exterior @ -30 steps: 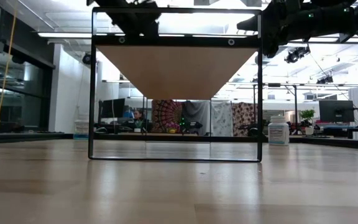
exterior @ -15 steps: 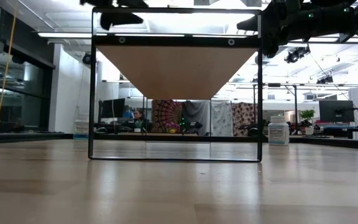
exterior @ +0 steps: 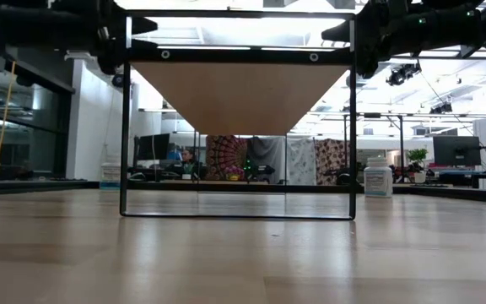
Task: Pick and place medicine bottles onto shelf by color
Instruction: Put the pill bottle on the shelf
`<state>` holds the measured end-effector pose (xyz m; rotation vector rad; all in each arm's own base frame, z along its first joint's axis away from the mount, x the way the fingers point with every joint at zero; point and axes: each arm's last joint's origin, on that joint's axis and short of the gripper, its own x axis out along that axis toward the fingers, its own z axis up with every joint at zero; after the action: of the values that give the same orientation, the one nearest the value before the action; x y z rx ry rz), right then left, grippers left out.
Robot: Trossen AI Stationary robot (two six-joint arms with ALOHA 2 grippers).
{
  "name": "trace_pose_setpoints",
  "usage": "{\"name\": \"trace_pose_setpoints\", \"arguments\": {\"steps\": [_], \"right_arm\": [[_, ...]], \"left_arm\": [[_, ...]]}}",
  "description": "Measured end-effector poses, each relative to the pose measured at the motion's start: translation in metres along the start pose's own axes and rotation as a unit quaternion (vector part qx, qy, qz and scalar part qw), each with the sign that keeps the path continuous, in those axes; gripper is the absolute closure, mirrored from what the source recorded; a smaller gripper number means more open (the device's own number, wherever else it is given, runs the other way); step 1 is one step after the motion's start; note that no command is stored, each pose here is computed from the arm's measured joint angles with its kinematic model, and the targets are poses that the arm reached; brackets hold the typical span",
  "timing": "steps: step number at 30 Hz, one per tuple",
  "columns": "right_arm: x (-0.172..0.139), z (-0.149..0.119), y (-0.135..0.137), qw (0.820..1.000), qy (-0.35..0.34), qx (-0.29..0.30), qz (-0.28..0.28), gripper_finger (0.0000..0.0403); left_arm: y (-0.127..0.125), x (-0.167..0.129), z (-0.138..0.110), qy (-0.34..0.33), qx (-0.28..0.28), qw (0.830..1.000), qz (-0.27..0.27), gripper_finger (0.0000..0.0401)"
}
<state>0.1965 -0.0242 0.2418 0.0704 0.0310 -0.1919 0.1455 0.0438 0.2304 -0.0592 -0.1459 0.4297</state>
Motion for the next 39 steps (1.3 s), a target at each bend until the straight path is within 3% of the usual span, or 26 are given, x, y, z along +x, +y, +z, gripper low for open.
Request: {"name": "trace_pose_setpoints", "arguments": {"steps": [5,14,24,26,30,34,39], "right_arm": [[0.0,0.0,0.0,1.0,0.0,0.0,0.0,0.0094],[0.0,0.0,0.0,1.0,-0.001,0.0,-0.005,0.0094],[-0.001,-0.002,-0.006,0.994,0.001,0.021,-0.111,0.0094],[-0.002,-0.005,-0.012,0.98,0.009,0.056,-0.189,0.0094],[-0.007,-0.009,-0.032,0.924,0.056,0.107,-0.364,0.0094],[-0.015,-0.018,-0.051,0.871,0.122,0.173,-0.443,0.0094],[-0.017,-0.033,-0.07,0.82,0.168,0.2,-0.509,0.0094]], "left_arm": [[-0.001,-0.002,0.0,0.001,0.0,1.0,-0.03,0.0126],[-0.001,-0.002,0.0,0.003,0.0,1.0,-0.03,0.0126],[-0.001,-0.002,0.0,0.003,0.0,1.0,-0.03,0.0126],[-0.001,-0.002,0.0,0.003,0.0,1.0,-0.03,0.0126],[-0.001,-0.002,-0.001,0.007,0.0,1.0,-0.029,0.0126],[-0.001,-0.002,-0.001,0.007,0.0,1.0,-0.029,0.0126],[-0.001,-0.002,-0.001,0.007,0.0,1.0,-0.028,0.0126]]}}
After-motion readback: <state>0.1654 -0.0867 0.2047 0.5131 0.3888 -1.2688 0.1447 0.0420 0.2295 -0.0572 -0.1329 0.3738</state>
